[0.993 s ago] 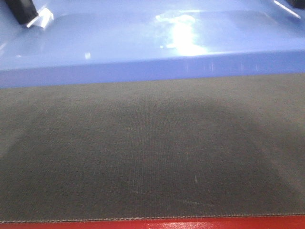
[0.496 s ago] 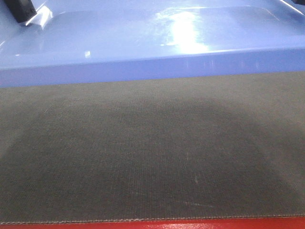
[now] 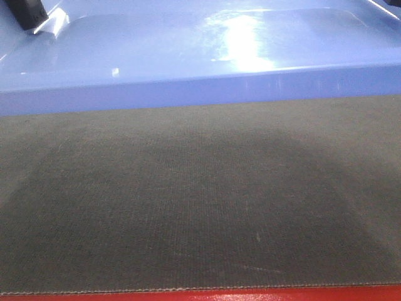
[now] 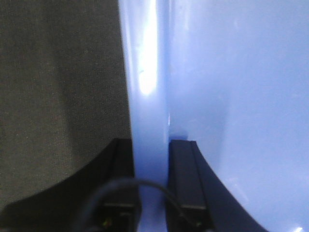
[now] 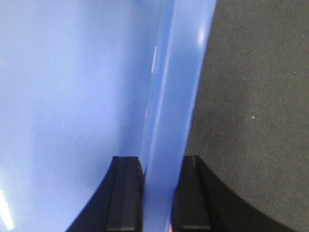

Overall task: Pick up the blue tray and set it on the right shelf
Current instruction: 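Hold the tray level with both grippers while the base drives away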

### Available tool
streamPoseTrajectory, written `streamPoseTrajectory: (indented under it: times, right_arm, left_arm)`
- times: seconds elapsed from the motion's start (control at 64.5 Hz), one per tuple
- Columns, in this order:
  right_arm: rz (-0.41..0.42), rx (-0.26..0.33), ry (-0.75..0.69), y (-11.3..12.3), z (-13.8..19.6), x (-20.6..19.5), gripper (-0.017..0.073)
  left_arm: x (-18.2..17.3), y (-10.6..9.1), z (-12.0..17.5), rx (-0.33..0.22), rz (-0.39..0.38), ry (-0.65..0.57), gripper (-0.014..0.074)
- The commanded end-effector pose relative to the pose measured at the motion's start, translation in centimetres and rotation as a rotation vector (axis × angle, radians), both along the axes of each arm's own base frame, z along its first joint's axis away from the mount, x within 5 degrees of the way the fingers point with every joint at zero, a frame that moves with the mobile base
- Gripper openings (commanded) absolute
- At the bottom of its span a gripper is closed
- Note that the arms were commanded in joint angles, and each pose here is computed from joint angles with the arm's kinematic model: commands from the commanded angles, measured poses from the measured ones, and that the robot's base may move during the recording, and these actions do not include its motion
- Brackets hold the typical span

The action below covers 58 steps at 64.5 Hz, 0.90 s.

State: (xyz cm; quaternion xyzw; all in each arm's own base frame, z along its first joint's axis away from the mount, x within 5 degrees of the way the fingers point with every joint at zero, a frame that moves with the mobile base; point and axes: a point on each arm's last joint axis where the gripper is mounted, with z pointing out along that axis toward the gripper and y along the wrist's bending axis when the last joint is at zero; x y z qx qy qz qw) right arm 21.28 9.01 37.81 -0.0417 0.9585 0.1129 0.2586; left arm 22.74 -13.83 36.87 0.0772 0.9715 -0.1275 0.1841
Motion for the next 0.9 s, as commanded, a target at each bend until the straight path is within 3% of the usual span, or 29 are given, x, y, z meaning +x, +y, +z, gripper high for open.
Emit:
streamPoseTrajectory:
  times: [0.0, 0.636, 0.884]
  right_arm:
    - [0.007, -0.012, -0.111, -0.59, 1.82, -0.40, 0.0057]
    - [0.007, -0.012, -0.112, -0.59, 1.83, -0.39, 0.0057]
    - [0.007, -0.012, -0.112, -0.59, 1.83, -0.39, 0.0057]
  left_arm:
    - [-1.28, 0.98, 1.03, 0.071, -0.025, 0.015, -0.0048]
    - [-1.28, 0.98, 1.03, 0.071, -0.025, 0.015, -0.0048]
    - [-1.40, 0.77, 1.04, 0.047, -0.029, 0.029, -0.0048]
